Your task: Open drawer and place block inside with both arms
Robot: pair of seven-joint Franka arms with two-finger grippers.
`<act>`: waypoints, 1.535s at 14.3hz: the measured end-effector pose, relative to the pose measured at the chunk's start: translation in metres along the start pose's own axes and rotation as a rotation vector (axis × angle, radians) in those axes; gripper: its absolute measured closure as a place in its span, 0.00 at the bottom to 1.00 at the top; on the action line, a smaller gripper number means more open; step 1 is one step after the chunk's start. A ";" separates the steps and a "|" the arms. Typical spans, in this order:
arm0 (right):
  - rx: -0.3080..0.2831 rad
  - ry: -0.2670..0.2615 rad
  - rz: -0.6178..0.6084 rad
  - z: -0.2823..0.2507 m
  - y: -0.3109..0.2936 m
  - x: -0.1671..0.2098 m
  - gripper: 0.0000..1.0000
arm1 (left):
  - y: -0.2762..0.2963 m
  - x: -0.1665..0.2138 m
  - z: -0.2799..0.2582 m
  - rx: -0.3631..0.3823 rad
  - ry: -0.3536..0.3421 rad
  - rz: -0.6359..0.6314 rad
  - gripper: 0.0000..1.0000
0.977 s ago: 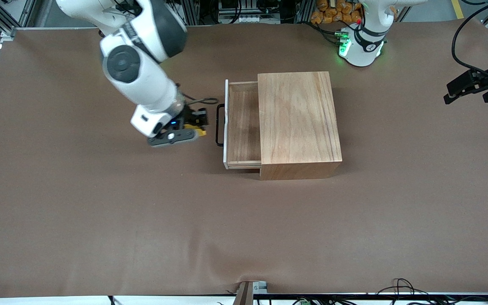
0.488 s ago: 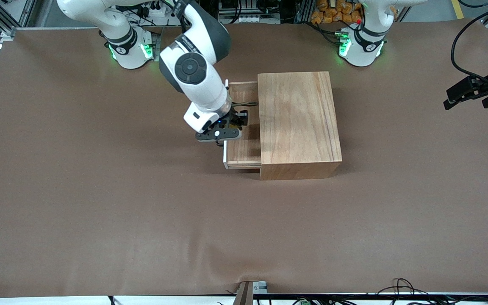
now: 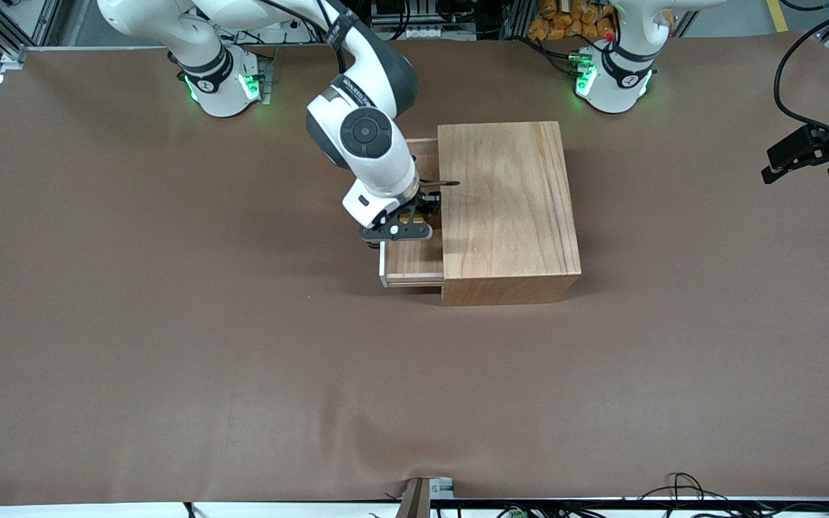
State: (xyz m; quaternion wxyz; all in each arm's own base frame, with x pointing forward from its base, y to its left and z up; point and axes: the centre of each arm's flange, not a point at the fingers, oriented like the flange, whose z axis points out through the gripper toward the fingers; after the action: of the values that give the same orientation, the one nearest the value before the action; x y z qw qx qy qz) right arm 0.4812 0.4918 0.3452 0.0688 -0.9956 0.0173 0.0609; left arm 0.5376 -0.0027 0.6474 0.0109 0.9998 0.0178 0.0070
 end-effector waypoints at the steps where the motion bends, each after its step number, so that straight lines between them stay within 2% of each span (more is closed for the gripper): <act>1: -0.003 -0.003 0.004 0.003 0.000 0.000 0.39 | 0.000 0.000 -0.001 0.000 0.003 0.000 0.00; 2: -0.002 -0.002 0.011 0.003 -0.001 0.000 0.35 | 0.000 0.000 -0.002 0.000 0.004 0.000 0.00; 6: 0.010 0.013 0.010 -0.007 -0.006 0.001 0.00 | 0.000 0.000 -0.002 0.000 0.005 0.001 0.00; 8: 0.024 0.035 0.018 -0.032 -0.003 0.007 0.00 | 0.000 0.000 -0.002 0.000 0.005 0.001 0.00; 11: 0.013 0.053 0.051 -0.100 0.033 0.022 0.00 | 0.000 0.000 -0.004 0.000 0.008 0.002 0.00; 13: -0.007 0.039 0.028 -0.147 0.087 0.042 0.00 | 0.002 0.000 -0.004 0.000 0.009 0.005 0.00; 17: -0.055 -0.017 -0.043 -0.219 0.237 0.083 0.00 | 0.004 0.000 -0.005 0.000 0.007 0.008 0.00; 19: -0.055 -0.011 -0.055 -0.251 0.300 0.088 0.00 | 0.003 0.000 -0.005 0.000 0.007 0.007 0.00; 22: -0.044 0.019 -0.031 -0.292 0.356 0.079 0.00 | 0.003 0.000 -0.008 0.000 0.015 0.006 0.00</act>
State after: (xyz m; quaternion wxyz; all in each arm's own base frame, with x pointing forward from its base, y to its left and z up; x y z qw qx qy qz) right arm 0.5787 0.0967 0.5745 0.0477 -0.9976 0.0012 0.0507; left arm 0.5372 -0.0054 0.6558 0.0110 0.9997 0.0148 0.0145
